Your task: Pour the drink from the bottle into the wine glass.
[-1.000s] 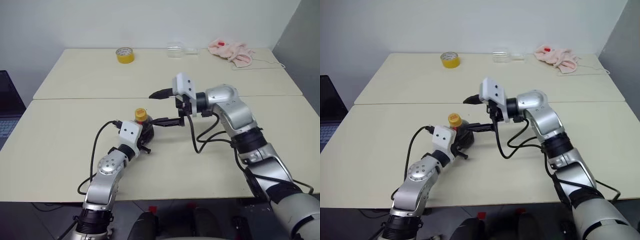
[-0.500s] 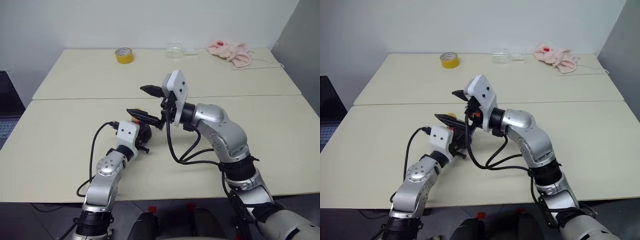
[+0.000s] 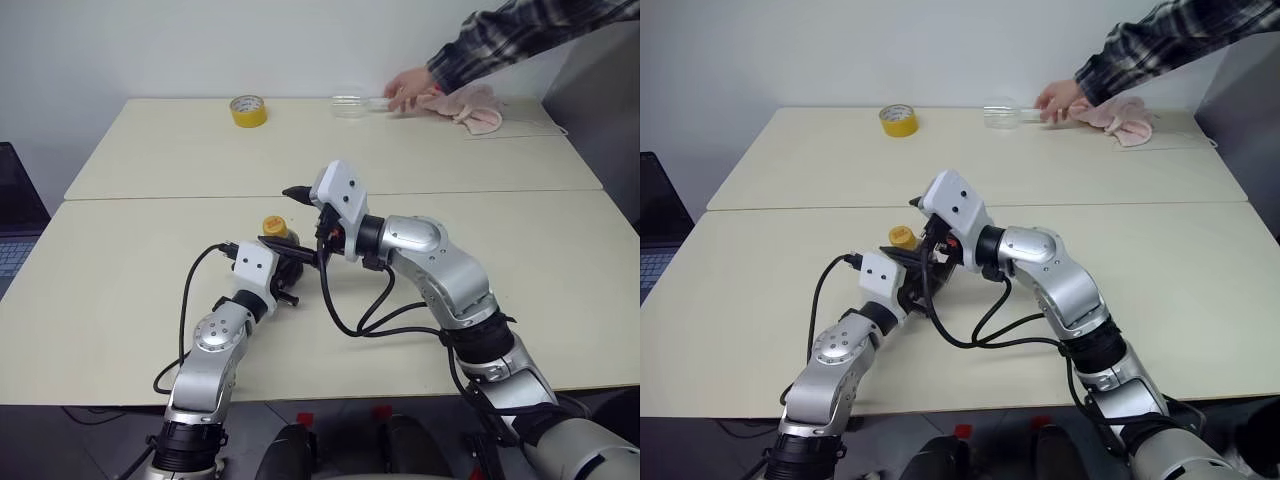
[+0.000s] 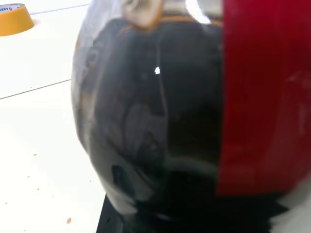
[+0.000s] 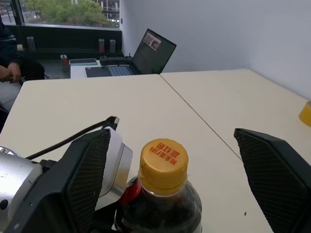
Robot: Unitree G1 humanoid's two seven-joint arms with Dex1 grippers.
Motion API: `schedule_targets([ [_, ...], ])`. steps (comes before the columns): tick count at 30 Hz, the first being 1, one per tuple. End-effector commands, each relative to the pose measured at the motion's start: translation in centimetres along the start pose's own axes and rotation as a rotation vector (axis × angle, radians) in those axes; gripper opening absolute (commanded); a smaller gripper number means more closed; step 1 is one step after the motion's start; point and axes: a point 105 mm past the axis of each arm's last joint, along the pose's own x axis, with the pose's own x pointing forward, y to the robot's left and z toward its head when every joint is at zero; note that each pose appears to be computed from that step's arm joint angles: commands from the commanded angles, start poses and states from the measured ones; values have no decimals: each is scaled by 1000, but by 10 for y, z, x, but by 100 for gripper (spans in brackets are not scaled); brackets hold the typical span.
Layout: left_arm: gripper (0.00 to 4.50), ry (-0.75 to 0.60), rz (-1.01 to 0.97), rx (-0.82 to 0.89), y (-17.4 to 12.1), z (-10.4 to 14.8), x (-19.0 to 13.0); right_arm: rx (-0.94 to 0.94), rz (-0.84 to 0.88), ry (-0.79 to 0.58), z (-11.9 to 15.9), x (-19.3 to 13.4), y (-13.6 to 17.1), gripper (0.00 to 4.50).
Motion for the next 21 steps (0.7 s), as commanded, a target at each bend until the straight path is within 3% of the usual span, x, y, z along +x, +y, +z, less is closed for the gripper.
schedule_targets([
  [1,74,-39,-14,9,-3,10,0,-52,-6,-34,12,0,0,436],
  [21,74,-40,-24,16,-3,10,1,-54,-82,-2,5,1,-16,436],
])
